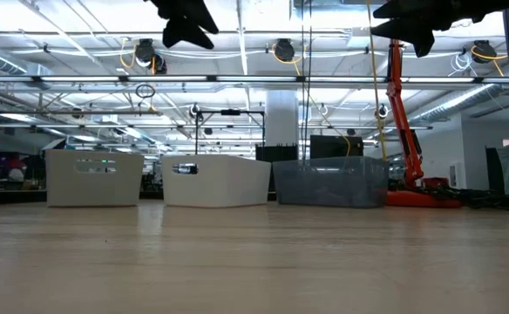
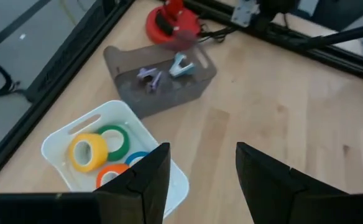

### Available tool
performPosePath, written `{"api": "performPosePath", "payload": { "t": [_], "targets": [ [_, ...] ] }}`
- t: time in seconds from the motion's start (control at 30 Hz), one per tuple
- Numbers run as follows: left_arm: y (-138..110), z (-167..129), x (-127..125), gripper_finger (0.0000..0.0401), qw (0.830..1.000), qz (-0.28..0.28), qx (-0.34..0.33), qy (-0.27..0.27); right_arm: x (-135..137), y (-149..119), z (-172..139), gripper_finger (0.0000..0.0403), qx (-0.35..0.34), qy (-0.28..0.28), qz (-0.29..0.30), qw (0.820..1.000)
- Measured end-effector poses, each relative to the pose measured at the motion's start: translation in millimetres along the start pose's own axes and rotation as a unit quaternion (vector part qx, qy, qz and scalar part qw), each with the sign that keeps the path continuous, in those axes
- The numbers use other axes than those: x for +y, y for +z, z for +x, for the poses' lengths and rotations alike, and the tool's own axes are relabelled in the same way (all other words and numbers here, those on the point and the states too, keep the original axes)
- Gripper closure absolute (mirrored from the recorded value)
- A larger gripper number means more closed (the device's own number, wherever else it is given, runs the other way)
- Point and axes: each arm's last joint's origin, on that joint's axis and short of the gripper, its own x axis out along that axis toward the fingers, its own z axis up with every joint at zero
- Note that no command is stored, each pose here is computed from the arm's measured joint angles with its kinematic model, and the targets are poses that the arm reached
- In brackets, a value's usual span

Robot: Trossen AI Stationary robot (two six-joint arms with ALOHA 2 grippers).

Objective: Pick and place Stapler, Stapler remover, tape
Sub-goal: Return to Home Position

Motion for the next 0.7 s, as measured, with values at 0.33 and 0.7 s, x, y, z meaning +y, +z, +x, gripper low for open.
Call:
{"api": "performPosePath", "payload": {
  "t": [0.33, 0.7],
  "targets": [
    [-47.0, -4.6, -12.1, 0.0217, 0.996, -0.006, -0.078, -0.044, 0.0, -3.0, 0.0, 0.0234, 0.016, 0.006, 0.013, 1.000],
    [-129.3, -33.7, -1.0, 0.0217, 0.981, -0.050, -0.170, -0.075, -1.5, -5.3, -4.8, 0.0233, 0.030, 0.008, 0.016, 0.999]
  ]
}}
